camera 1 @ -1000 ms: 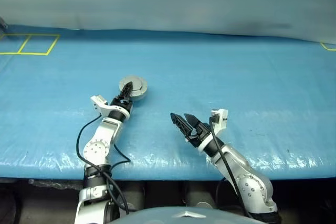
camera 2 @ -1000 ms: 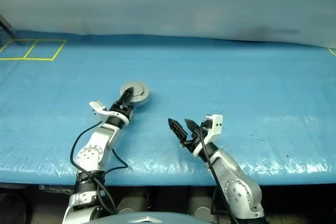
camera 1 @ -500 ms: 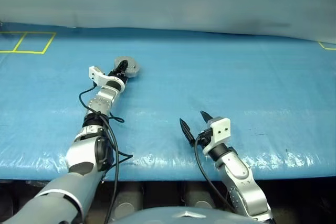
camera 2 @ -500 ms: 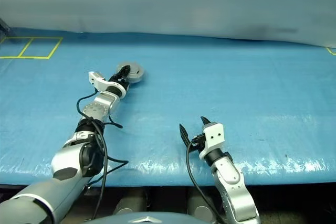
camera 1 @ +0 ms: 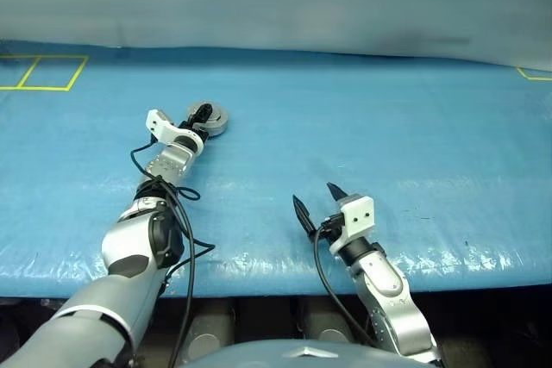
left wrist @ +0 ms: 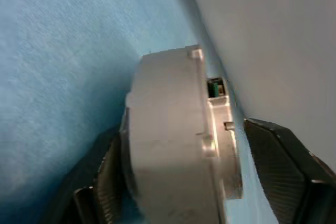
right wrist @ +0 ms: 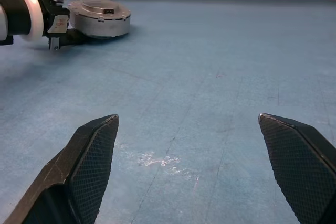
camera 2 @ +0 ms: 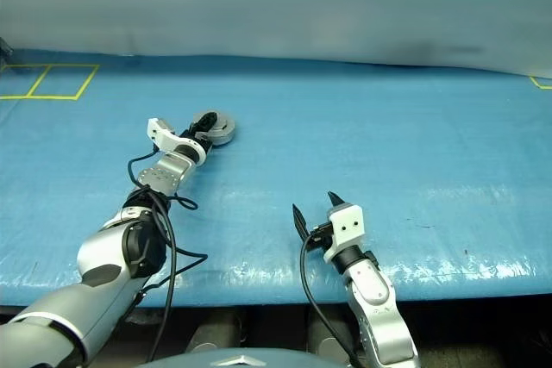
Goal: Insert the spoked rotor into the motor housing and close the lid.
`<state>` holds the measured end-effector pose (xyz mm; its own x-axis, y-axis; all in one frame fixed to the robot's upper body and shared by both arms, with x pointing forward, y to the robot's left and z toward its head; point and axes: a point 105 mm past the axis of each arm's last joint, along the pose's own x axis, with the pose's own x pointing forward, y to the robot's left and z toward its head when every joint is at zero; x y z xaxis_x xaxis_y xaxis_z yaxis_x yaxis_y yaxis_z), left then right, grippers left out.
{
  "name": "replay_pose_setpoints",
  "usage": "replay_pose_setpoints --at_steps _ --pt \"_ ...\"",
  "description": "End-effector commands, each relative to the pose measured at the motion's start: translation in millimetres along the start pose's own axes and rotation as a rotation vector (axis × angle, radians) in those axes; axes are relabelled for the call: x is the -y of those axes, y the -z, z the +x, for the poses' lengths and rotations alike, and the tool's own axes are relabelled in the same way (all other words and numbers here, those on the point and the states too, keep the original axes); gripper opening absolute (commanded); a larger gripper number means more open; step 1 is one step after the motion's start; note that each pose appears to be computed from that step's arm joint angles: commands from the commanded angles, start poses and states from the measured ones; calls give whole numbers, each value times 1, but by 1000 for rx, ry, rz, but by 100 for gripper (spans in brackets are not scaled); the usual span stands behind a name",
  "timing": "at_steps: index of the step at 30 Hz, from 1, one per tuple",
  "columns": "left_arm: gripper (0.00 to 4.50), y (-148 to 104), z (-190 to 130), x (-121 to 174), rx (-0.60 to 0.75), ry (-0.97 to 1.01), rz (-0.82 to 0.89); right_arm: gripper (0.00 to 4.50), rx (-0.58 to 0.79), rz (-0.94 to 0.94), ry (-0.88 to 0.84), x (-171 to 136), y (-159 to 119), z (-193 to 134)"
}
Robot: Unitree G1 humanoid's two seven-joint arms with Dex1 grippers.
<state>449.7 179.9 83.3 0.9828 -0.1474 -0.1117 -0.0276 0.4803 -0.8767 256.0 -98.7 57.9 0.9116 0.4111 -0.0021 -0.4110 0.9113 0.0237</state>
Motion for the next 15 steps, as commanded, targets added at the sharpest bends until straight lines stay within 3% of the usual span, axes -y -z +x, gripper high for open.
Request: replay_pose_setpoints --at_steps 1,11,15 --pt "447 -10 -10 -20 17 -68 14 450 16 -3 -43 -6 -4 3" --pt "447 5 -57 -47 -71 -134 81 450 10 -26 -105 -10 -3 9" --pt "447 13 -90 -33 -98 -48 330 450 20 -23 -140 -14 -5 11"
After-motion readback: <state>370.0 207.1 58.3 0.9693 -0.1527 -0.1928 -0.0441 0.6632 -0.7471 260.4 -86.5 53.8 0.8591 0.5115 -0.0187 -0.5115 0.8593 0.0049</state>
